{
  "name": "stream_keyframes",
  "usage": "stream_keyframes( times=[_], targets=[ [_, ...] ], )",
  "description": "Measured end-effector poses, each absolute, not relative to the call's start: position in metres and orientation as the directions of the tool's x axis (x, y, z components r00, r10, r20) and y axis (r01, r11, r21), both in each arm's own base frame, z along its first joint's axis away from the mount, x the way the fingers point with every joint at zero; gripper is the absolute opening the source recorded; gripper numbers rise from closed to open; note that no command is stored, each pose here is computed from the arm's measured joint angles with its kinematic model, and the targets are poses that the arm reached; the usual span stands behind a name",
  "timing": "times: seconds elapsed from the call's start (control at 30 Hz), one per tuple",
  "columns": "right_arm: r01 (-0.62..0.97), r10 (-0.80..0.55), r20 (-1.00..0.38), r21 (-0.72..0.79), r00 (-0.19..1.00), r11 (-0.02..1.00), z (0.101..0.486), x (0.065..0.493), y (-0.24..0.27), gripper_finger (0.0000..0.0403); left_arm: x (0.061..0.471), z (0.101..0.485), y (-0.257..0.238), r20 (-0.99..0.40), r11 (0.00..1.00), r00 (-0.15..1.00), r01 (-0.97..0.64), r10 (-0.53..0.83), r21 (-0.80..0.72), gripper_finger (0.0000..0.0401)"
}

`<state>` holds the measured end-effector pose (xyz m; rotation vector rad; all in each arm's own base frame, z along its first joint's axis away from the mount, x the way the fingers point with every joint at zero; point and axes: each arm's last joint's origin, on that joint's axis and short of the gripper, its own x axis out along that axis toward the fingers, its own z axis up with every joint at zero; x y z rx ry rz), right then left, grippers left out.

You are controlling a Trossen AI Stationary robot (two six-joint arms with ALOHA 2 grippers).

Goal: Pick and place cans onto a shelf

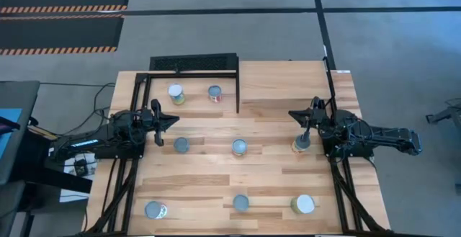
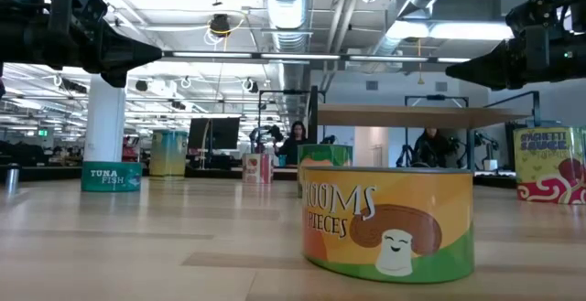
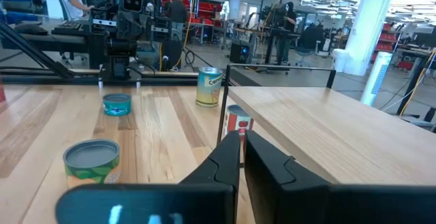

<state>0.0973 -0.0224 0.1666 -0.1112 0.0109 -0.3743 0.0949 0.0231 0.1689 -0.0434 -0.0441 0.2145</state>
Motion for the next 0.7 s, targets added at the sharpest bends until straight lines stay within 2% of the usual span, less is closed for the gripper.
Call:
stream_keyframes(
  times=[0.4, 0.63, 0.7],
  targets=[
    [0.364, -0.365, 0.010, -0.110, 0.931, 0.925, 0.167, 0.097, -0.022, 0.0047, 0.095, 0.170, 0.023, 0.046, 0.976, 0.976, -0.211, 0.213, -0.048, 0.0006],
    [0.364, -0.365, 0.010, -0.110, 0.931, 0.925, 0.167, 0.097, -0.022, 0.0047, 0.094, 0.178, 0.023, 0.135, 0.975, 0.966, -0.219, 0.222, -0.034, 0.0006],
    [0.364, -0.365, 0.010, -0.110, 0.931, 0.925, 0.167, 0.097, -0.022, 0.0047, 0.094, 0.183, 0.022, 0.180, 0.983, 0.967, -0.181, 0.182, -0.023, 0.0006]
  ],
)
